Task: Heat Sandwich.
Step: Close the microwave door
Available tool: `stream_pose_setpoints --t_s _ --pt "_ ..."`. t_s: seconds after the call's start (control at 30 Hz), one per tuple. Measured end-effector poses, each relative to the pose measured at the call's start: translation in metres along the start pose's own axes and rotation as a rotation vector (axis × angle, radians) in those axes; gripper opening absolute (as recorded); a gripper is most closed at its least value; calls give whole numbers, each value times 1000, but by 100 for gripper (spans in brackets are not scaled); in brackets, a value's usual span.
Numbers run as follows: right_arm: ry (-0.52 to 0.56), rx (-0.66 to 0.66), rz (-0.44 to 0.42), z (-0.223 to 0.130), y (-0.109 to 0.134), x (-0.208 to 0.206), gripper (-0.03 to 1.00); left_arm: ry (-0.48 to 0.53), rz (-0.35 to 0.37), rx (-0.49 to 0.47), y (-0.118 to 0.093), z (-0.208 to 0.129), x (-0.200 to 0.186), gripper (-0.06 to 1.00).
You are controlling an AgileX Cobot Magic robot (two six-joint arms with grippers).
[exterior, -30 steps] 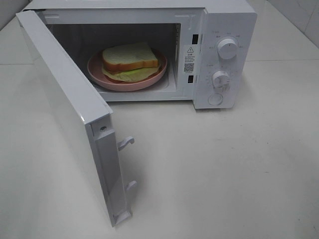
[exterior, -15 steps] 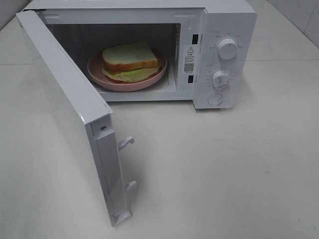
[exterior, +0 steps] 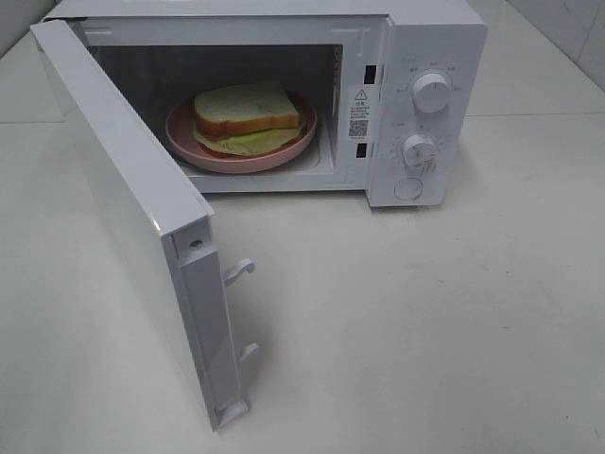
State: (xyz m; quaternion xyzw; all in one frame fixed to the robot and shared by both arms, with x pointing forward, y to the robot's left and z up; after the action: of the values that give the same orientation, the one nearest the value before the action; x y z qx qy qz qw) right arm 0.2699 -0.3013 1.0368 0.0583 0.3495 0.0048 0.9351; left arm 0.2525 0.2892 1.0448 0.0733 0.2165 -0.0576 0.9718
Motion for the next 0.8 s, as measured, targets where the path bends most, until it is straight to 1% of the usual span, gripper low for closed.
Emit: stream_pose_setpoints --t_s 0.27,0.8 --pt "-155 2 23 -14 -4 -17 76 0 0 0 0 0 0 99" --pt "-164 1 25 -15 -4 -18 76 0 0 0 0 0 0 99"
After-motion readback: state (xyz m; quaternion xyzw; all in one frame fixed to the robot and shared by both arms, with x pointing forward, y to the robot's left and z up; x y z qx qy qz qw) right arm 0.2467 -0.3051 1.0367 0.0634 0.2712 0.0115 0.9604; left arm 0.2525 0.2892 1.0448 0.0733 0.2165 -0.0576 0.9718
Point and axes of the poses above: a point on each arm's last joint axis where the gripper is mounted, x pointing out along that axis toward the gripper, y along the wrist's bending axis when the last joint is at zero, z = x × y, the point moved 2 cm from there along x, pointing out along that axis toward the gripper, and after that the axes turned 11 degrees about x, right-handed, at the moved point
